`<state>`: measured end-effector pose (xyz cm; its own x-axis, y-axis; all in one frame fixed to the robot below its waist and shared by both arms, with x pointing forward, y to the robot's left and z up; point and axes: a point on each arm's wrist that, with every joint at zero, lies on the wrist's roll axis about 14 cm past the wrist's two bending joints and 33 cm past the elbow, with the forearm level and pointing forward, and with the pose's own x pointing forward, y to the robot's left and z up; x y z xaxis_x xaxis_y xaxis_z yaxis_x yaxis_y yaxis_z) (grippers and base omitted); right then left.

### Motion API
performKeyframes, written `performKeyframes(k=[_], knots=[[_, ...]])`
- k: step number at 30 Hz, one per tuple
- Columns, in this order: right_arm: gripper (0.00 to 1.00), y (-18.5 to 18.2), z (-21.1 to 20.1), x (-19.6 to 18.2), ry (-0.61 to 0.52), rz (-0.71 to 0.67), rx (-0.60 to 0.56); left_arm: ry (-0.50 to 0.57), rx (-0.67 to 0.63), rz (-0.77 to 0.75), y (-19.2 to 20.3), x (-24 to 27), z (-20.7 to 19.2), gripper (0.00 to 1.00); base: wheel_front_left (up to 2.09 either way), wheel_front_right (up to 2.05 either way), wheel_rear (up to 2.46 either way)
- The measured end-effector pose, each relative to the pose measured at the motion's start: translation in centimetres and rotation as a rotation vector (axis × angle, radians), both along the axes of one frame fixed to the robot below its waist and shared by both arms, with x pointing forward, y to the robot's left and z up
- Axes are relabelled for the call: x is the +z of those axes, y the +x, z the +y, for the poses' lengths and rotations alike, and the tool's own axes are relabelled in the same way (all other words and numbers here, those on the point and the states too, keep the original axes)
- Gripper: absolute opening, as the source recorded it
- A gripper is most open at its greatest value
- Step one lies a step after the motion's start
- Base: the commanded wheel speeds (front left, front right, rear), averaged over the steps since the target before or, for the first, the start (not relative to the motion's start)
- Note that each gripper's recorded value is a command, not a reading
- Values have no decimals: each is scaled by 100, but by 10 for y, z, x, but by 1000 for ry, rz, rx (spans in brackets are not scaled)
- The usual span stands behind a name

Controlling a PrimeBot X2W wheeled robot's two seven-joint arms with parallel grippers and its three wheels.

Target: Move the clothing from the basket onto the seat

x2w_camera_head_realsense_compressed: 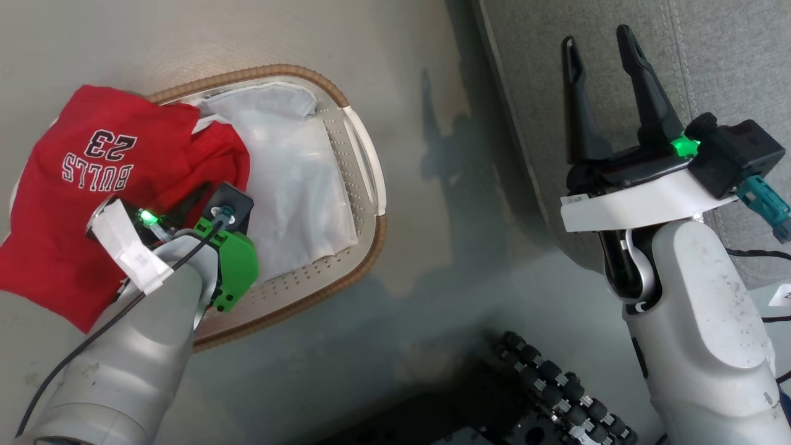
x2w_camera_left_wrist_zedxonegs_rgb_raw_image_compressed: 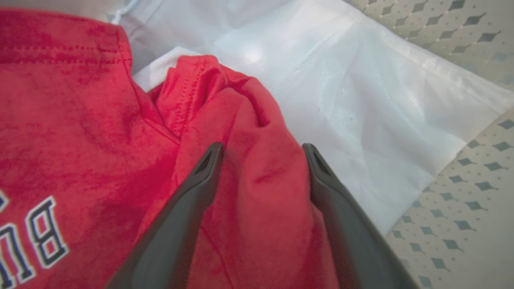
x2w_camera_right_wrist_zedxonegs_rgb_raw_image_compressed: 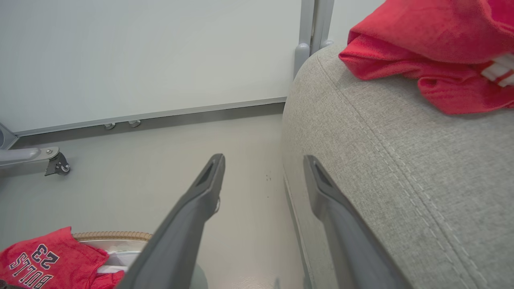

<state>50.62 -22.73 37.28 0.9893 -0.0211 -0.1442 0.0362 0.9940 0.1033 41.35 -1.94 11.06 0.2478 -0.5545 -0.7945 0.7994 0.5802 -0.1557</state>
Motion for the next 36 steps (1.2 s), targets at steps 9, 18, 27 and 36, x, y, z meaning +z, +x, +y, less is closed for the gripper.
performKeyframes(k=[9,18,27,36], knots=[[100,-4,-5,-7,-6,24,-12,-20,59,3,3,-7,3,0,0,0,0],[100,-2,0,3,-16,6,-1,-143,68,-86,19,35,-12,0,0,0,0],[100,-20,3,16,-34,11,-3,-251,57,-231,31,107,-18,0,0,0,0],[100,-51,27,34,-13,12,40,-351,0,-467,44,214,-23,0,0,0,0]])
